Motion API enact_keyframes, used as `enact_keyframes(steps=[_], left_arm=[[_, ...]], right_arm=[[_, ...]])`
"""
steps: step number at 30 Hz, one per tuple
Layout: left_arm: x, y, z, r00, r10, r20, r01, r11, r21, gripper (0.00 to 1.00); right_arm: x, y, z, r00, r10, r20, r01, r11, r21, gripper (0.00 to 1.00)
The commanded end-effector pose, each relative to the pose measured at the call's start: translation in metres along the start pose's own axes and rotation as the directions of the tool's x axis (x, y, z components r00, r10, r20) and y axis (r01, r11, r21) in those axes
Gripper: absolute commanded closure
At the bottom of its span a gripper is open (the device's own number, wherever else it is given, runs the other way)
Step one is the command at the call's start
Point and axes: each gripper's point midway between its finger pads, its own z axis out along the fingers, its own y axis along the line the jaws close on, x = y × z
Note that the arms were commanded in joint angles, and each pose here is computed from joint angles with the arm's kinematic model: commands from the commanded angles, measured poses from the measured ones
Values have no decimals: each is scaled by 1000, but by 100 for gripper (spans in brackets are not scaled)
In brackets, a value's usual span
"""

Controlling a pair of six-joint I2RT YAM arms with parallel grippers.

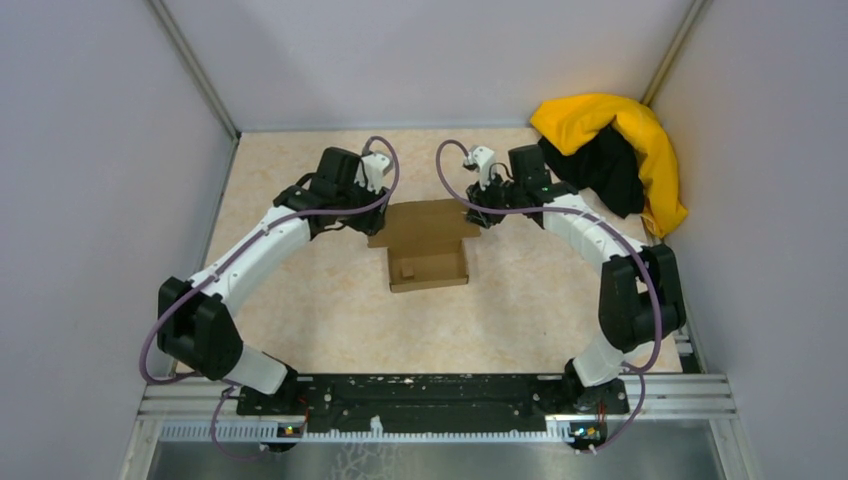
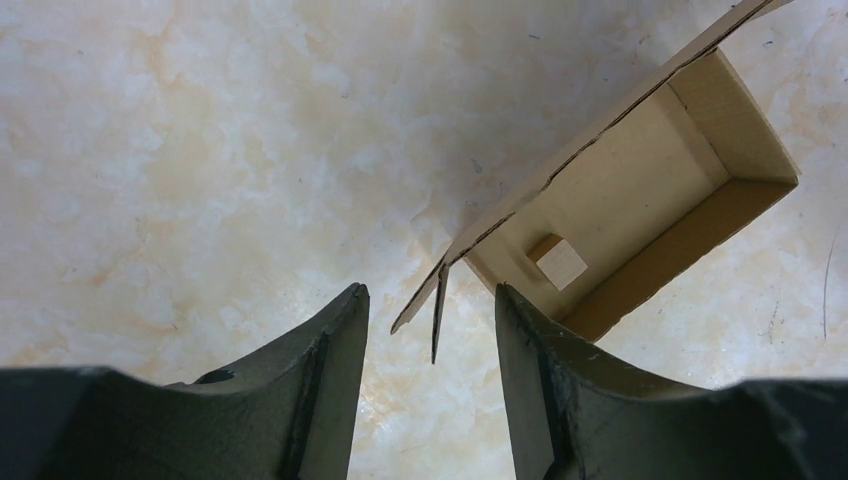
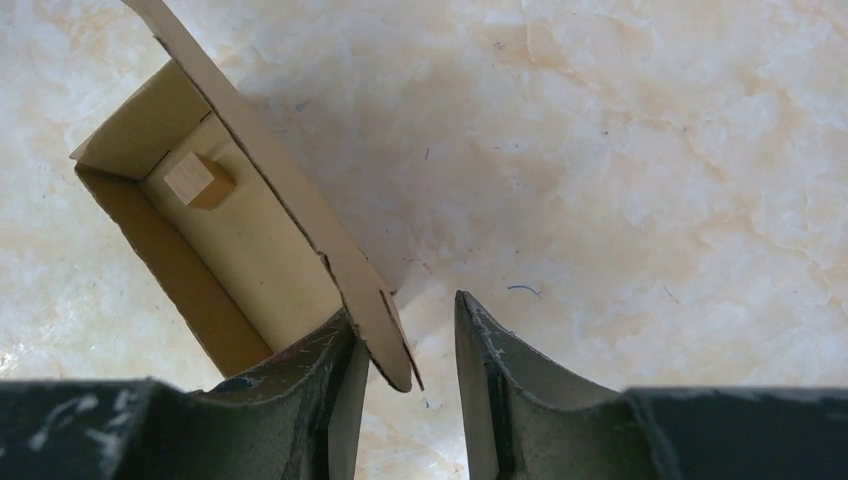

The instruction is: Fold the paper box

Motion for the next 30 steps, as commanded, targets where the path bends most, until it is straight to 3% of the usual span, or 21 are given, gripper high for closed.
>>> enact_keyframes(steps=[1,7,20,30], left_arm=[[-16,1,-11,999,13,41,-13,1000,2,44],[-6,1,0,1000,10,2,-10,1000,8,52],[6,5,12,999,8,-47,-8,1000,-8,56],[13,10,20,997,-4,-82,1,999,-34,67]], right_arm=[[-32,-6,1,996,-54,71,54,999,10,65],[-32,-5,2,996,-49,70,49,999,4,69],[-31,-1,4,996,-53,68,53,999,-4,70],[-29,-1,5,997,-48,62,48,999,-1,72]])
